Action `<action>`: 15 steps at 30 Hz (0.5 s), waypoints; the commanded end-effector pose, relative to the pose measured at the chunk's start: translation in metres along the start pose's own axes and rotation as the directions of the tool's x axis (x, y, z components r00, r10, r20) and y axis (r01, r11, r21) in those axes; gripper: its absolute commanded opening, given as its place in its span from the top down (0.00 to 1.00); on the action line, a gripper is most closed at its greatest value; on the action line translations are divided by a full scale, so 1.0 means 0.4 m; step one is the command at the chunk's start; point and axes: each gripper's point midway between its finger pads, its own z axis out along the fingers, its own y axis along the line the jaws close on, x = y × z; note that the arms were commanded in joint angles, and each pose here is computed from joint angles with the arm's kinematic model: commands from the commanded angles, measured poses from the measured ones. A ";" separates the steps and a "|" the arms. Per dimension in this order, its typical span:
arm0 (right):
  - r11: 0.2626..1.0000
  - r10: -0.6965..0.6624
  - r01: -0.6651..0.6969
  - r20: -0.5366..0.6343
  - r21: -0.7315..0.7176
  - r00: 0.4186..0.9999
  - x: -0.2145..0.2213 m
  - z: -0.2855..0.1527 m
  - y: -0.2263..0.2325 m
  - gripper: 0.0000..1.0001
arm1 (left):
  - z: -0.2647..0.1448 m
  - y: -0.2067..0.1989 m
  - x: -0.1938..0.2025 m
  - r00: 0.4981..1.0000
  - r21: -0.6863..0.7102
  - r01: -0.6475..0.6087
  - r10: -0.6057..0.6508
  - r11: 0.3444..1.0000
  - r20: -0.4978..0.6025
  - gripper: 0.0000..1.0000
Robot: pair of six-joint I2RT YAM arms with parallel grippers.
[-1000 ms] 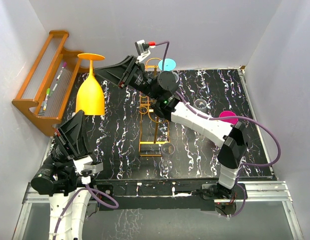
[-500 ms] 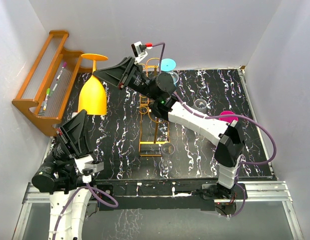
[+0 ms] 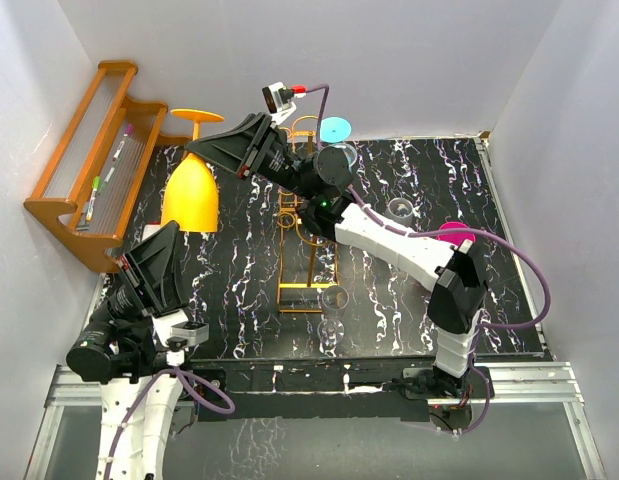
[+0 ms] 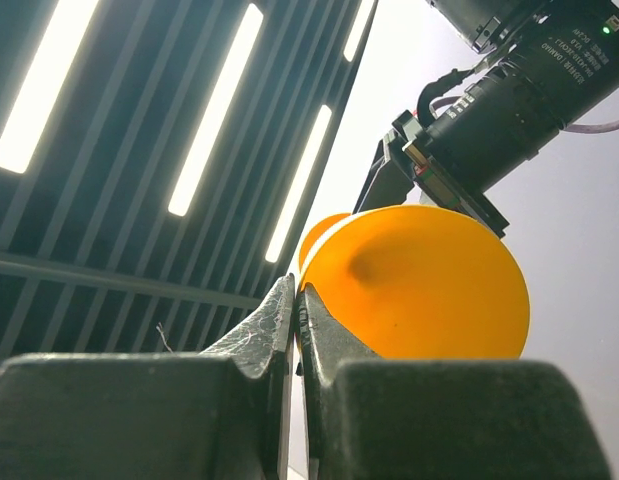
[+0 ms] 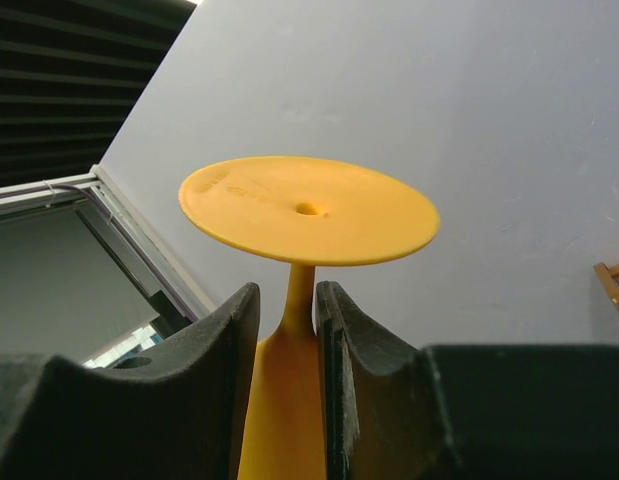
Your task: Place the wine glass upside down on the wine glass rack
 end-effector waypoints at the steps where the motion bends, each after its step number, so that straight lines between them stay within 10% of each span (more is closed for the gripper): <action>1: 0.996 -0.017 0.017 0.000 -0.092 1.000 -0.011 0.009 0.070 0.69 | 0.006 -0.004 0.013 0.999 -0.002 -0.034 0.034 0.999 0.002 1.00; 13: 0.995 -0.052 0.049 -0.025 -0.091 0.998 -0.005 0.008 0.081 0.92 | 0.006 -0.014 0.040 0.998 -0.012 -0.051 0.050 0.999 -0.024 1.00; 15: 0.990 -0.131 0.131 0.003 -0.057 0.991 -0.033 0.012 0.092 0.92 | 0.007 -0.015 0.046 0.998 -0.007 -0.049 0.049 0.999 -0.034 0.78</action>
